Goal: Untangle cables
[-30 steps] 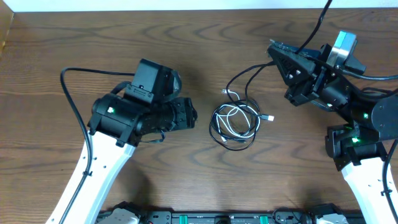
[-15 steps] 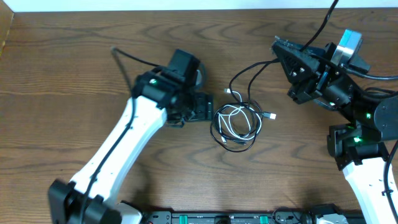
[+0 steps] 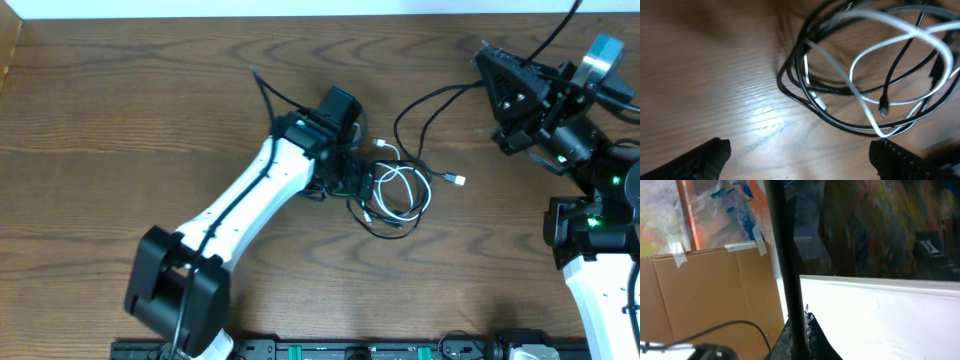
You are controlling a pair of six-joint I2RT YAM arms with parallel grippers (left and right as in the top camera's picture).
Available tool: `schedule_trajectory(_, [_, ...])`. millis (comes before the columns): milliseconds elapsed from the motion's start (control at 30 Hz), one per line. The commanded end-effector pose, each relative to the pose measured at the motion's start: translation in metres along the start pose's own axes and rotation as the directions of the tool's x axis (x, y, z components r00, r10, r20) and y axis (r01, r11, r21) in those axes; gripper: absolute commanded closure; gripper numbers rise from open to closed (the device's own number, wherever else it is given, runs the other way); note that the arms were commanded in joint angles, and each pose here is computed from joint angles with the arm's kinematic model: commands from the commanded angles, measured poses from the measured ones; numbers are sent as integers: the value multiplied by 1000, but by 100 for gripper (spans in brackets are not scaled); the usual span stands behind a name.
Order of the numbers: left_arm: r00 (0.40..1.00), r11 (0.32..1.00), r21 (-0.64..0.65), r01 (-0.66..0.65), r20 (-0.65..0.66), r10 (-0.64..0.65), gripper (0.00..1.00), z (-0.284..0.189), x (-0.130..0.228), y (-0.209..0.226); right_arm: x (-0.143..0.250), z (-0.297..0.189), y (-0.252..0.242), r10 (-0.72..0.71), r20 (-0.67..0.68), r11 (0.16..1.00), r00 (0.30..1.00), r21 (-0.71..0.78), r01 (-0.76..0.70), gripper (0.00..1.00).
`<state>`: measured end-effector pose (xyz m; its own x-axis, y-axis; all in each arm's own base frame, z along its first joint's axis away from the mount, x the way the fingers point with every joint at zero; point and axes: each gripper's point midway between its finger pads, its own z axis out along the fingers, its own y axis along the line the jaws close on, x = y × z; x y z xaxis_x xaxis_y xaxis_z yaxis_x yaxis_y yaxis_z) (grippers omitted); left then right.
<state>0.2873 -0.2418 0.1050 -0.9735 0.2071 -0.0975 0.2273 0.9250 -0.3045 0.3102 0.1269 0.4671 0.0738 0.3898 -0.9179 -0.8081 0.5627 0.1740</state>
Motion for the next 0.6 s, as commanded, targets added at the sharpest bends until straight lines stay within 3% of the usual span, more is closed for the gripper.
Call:
schedule_trajectory(0, [998, 998, -4, -66, -24, 66, 6, 16, 4, -11, -13, -2, 0, 9, 32, 1000, 999, 18, -10, 99])
schedule_trajectory(133, [994, 994, -35, -104, -21, 104, 6, 29, 4, -17, -13, -2, 0, 10, 32, 1000, 999, 19, -10, 99])
schedule_trajectory(333, [997, 978, -195, -70, 14, 74, 6, 42, -6, 7, -13, -3, 0, 21, 33, 1000, 999, 19, -22, 99])
schedule_trajectory(567, [999, 979, -204, -13, 31, 20, 6, 62, -14, 10, -14, -4, -3, 26, 36, 999, 999, 29, -27, 99])
